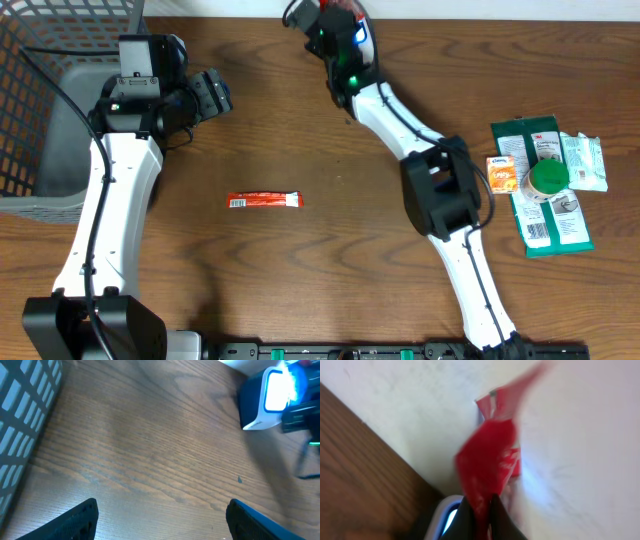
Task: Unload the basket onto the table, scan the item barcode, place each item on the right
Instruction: 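Hold the Hacks bag barcode against the scanner window with the right gripper, then carry the Hacks bag right and release it near the items pile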
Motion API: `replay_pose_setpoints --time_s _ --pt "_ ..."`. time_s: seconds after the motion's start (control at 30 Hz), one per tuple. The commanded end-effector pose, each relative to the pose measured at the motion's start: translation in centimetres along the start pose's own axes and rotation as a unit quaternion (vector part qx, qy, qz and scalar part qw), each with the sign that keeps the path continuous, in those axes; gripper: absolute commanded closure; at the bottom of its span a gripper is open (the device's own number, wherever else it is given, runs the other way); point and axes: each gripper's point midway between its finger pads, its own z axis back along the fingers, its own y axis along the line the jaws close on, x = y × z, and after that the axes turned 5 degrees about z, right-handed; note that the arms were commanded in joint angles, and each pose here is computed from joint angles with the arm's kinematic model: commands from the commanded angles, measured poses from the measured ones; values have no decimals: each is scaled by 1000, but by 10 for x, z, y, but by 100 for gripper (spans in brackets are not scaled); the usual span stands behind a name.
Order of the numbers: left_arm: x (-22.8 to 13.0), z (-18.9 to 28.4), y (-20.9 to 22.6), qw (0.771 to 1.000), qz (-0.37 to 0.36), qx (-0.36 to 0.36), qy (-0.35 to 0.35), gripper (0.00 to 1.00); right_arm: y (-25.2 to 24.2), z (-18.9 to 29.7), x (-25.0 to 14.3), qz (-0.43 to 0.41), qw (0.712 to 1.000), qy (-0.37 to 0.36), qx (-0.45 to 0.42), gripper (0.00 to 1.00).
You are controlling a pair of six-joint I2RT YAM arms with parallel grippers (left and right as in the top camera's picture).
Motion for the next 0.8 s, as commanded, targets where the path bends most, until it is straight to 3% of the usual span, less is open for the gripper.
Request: replay_pose_setpoints --time_s 0.0,0.13,0.33,0.57,0.67,0.77 --pt "4 5 0 1000 -7 1 -8 18 -89 51 70 -80 995 -46 -42 99" --pt "4 5 0 1000 -7 1 -8 18 -114 95 78 -136 991 -3 -6 99" --pt "4 5 0 1000 -7 0 -8 18 -120 185 47 -244 957 131 88 99" --pt "4 5 0 1000 -7 0 -8 18 -73 276 -38 -276 865 339 248 99" --pt "4 5 0 1000 -7 1 -8 17 -51 293 -94 -268 818 433 268 99" --pt "4 5 0 1000 -7 0 -8 18 -32 299 -132 -264 789 483 274 99"
